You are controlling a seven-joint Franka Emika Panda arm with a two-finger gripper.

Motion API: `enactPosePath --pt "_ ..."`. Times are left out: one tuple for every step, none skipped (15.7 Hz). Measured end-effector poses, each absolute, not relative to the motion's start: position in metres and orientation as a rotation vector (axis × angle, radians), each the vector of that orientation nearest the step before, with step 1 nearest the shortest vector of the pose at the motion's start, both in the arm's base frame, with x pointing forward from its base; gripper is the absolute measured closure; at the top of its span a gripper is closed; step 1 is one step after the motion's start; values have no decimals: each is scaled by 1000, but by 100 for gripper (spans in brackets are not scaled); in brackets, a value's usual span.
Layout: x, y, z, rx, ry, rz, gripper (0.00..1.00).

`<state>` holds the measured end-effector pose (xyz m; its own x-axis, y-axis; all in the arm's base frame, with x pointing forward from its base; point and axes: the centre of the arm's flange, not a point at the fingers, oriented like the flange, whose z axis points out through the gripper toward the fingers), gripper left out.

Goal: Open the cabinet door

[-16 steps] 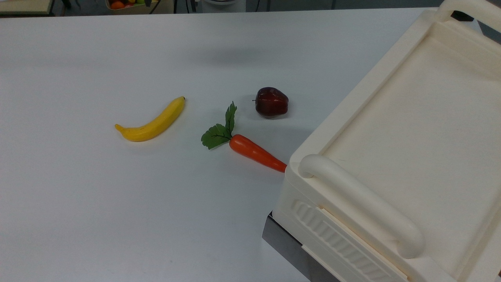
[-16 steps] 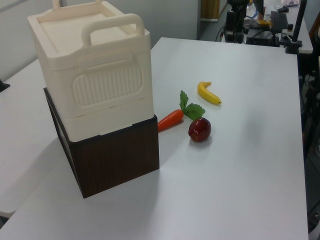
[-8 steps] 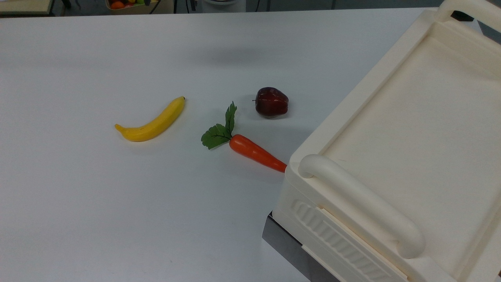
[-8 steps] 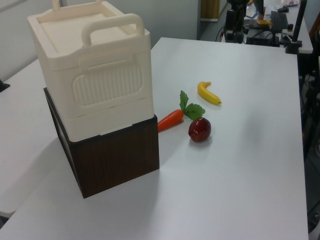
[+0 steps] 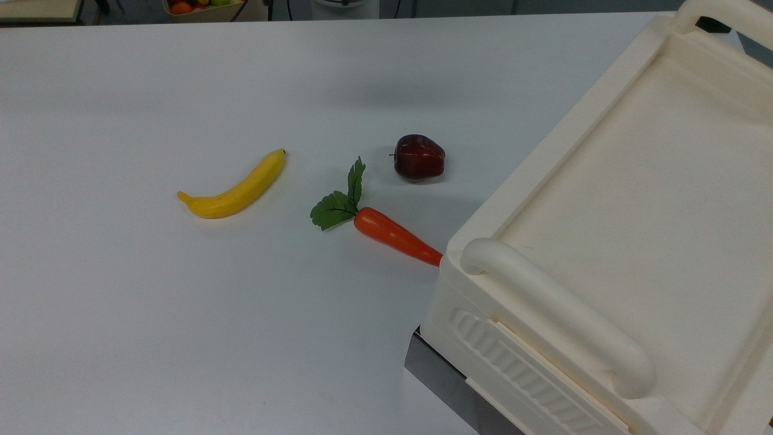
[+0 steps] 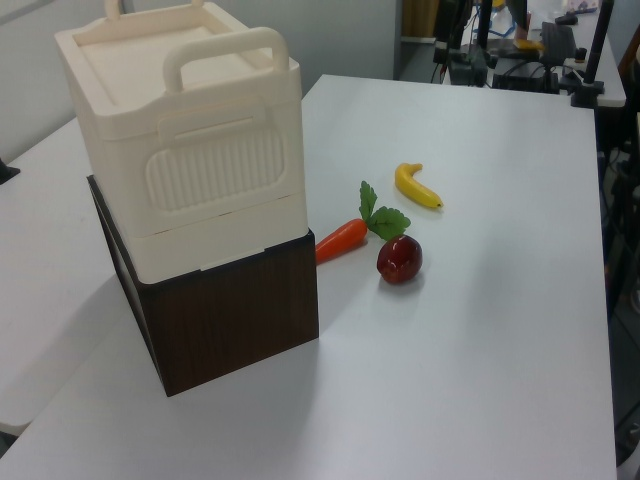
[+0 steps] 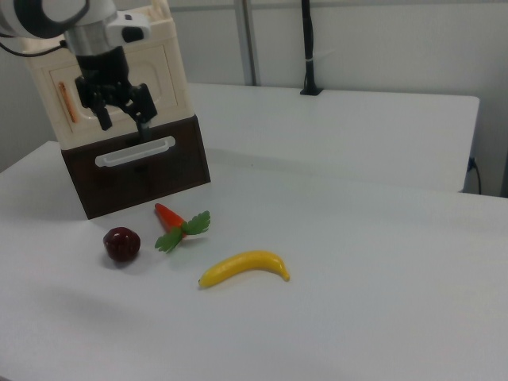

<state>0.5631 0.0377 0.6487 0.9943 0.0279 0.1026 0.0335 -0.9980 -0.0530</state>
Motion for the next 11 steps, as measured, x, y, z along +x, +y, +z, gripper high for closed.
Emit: enactPosePath --pt "563 51 651 -3079 -84 -163 0" --pt "562 65 653 -3076 -131 -169 0" --pt "560 80 655 -3071 -183 -174 0" --pt "558 95 656 -3066 -235 -179 0" --pt "555 108 659 -3059 -290 -187 0" --pt "553 122 662 -3051 -355 -198 0" --pt "550 135 666 -3039 -417 -220 0" --pt "548 150 670 -3023 -482 -253 0" --pt "546 167 674 -2999 -557 -298 0" --pt "545 183 675 -2969 -620 -343 0" --pt "547 200 676 -2928 -669 -399 0"
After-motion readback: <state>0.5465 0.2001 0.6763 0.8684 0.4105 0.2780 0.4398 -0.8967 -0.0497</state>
